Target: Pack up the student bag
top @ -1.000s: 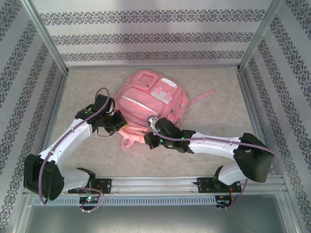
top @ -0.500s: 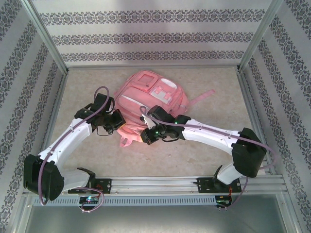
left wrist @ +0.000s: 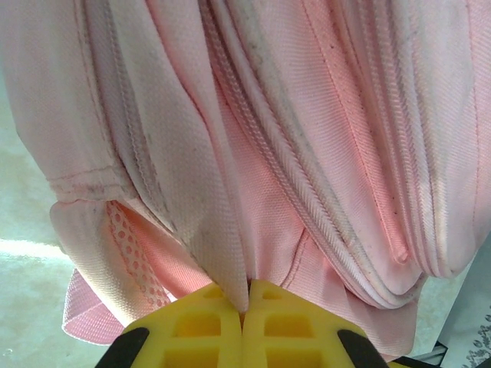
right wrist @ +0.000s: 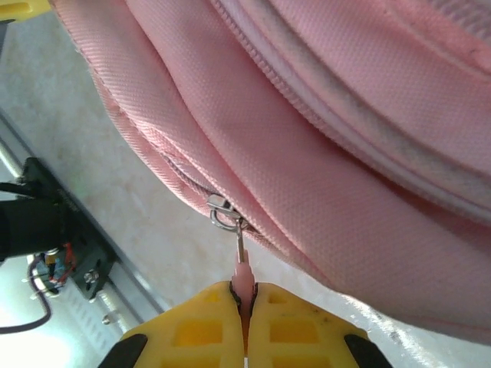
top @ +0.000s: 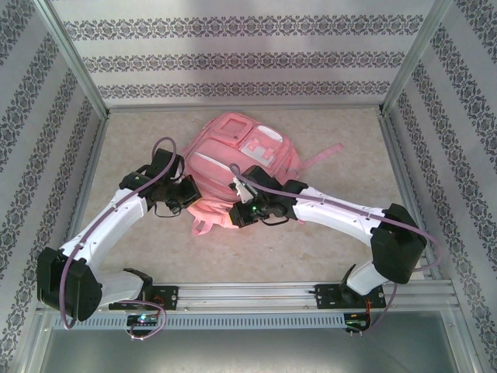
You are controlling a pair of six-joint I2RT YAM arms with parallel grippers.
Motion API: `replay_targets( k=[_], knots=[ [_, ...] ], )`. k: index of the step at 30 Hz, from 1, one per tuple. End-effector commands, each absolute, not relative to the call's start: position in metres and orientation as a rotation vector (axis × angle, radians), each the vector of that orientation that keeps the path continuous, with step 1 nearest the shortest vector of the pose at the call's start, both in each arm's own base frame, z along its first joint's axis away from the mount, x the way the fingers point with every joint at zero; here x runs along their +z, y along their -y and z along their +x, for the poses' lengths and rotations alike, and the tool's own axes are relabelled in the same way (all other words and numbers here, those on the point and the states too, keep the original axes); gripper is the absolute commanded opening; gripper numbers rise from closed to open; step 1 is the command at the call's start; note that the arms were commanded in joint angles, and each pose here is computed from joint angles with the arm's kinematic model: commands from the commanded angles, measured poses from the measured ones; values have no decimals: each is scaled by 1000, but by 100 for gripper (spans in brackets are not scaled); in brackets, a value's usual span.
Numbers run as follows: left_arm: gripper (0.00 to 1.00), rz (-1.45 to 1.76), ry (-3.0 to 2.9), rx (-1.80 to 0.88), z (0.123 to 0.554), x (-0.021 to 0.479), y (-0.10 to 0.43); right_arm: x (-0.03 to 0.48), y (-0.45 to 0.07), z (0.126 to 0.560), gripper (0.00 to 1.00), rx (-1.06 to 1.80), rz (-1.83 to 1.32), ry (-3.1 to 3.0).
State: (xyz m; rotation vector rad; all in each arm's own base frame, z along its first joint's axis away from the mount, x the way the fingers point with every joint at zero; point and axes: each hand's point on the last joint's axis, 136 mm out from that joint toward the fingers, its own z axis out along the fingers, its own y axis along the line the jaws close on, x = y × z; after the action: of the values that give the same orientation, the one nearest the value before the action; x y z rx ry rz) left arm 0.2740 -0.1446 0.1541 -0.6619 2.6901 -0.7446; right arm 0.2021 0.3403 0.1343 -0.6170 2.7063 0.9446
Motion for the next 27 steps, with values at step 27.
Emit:
replay_targets(
  k=[27],
  knots=[
    [0,-590,-2645,-638,284,152,142,140,-345,189,17,1135,-497,-2882]
  ],
)
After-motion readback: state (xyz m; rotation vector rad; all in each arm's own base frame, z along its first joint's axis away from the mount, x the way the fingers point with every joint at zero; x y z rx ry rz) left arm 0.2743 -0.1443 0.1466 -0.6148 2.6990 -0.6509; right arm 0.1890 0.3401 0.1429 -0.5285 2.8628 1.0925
